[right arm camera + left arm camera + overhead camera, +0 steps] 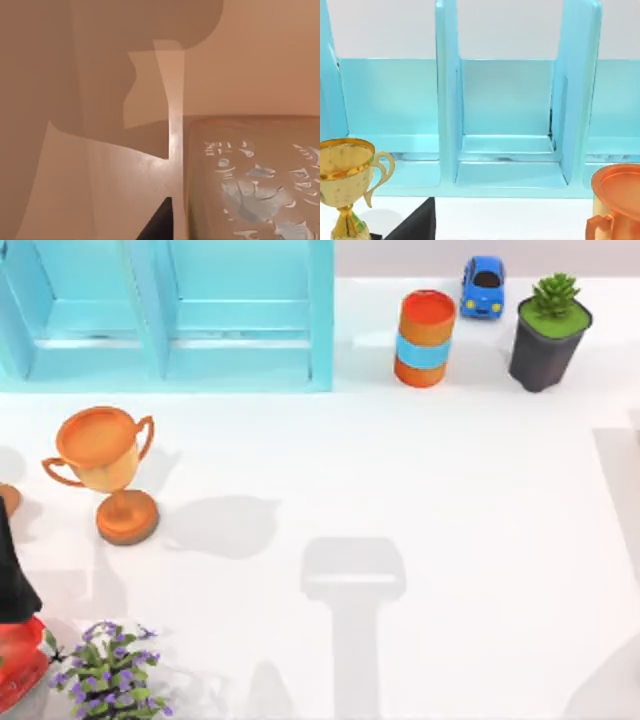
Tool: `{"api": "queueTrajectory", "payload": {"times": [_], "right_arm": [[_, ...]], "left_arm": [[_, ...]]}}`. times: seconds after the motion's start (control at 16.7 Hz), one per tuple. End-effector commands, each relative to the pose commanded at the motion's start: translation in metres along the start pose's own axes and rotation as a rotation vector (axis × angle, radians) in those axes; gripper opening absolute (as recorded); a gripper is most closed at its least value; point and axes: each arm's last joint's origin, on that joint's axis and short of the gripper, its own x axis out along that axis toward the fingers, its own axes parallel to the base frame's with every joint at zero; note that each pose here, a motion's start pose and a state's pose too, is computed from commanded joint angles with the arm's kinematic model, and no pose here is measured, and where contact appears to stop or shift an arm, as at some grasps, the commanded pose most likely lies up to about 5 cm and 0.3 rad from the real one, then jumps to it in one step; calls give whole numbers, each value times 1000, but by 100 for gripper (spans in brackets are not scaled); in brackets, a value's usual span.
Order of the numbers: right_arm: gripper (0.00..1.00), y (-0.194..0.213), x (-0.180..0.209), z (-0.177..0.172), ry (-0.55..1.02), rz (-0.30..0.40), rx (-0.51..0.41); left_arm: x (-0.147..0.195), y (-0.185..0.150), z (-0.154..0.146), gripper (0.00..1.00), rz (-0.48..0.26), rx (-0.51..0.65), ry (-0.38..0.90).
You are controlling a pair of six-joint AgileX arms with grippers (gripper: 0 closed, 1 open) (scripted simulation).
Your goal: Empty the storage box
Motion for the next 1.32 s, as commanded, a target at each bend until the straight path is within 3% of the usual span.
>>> {"api": "queueTrajectory", "payload": {"times": [0.36,1.02,1.32], "right_arm": [[2,0,0,0,0,0,0],[0,-1,-4,1,-3,-2,0],[0,-6,-54,8,6,2,-4]], "left_arm": [[0,0,0,100,0,0,0],[0,0,0,100,0,0,0],[0,0,0,100,0,0,0]]}}
